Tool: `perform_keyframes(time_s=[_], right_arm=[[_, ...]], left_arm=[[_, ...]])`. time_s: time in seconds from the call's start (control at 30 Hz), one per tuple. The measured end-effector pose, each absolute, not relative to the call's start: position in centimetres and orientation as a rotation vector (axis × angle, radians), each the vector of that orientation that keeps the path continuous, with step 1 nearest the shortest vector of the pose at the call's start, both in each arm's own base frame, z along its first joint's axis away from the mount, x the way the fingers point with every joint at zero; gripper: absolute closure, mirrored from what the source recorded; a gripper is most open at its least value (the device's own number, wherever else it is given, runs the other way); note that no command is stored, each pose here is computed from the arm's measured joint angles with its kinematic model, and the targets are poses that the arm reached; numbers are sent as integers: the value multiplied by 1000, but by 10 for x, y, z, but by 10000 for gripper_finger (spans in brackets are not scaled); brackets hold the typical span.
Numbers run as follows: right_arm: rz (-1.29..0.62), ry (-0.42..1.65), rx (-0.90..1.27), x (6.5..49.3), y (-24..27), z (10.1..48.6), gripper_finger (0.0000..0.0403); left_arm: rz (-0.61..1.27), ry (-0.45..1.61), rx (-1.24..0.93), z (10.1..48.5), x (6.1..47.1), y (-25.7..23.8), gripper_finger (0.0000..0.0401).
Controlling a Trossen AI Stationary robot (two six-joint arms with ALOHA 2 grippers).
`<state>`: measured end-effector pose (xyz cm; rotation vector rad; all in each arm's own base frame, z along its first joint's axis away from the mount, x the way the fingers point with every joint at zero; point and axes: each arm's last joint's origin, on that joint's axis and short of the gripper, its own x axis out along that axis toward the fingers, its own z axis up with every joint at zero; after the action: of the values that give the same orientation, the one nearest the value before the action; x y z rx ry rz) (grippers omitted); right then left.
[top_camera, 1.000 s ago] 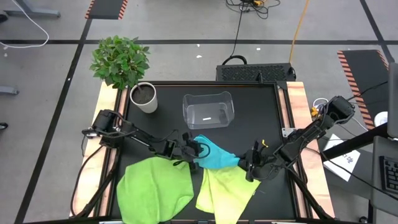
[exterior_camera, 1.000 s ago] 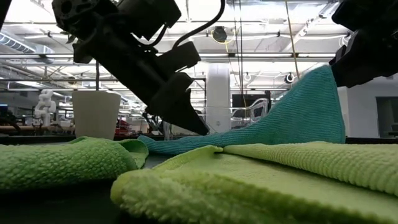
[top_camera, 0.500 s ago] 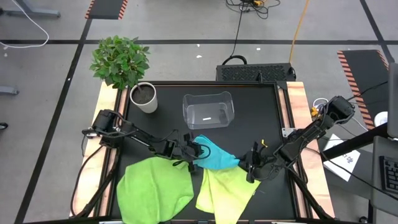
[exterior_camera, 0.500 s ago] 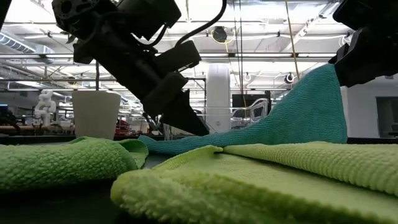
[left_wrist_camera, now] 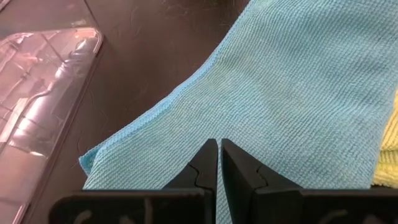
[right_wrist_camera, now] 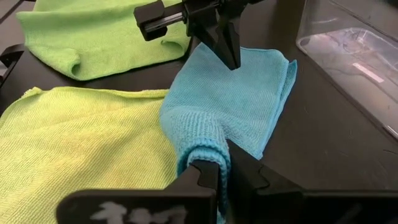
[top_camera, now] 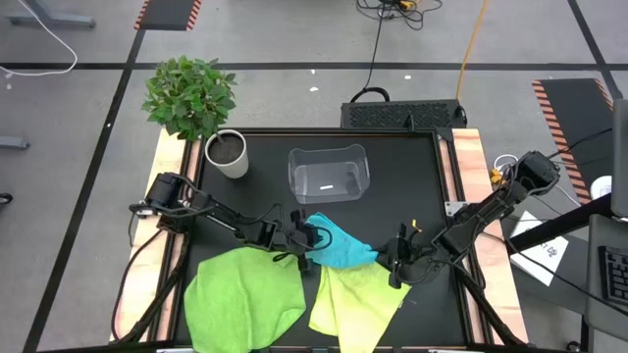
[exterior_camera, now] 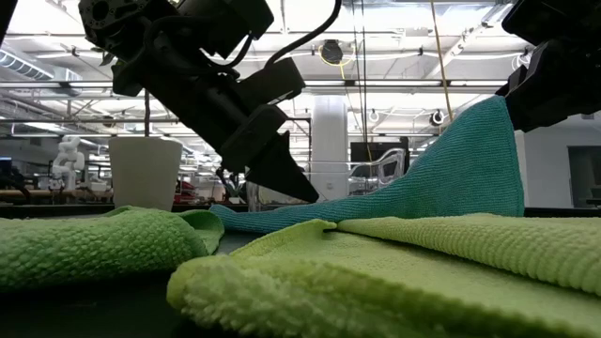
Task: Fold microfiber towels
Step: Fold the blue towel
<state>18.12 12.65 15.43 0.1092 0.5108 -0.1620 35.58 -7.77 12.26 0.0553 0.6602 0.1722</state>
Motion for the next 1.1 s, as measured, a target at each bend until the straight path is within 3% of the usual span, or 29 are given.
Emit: perform_keyframes(time_s=[1.1], right_arm=[[-130,477,80,183,129,158,398]], left_arm=[[199,614,59,126,359,-75,377]])
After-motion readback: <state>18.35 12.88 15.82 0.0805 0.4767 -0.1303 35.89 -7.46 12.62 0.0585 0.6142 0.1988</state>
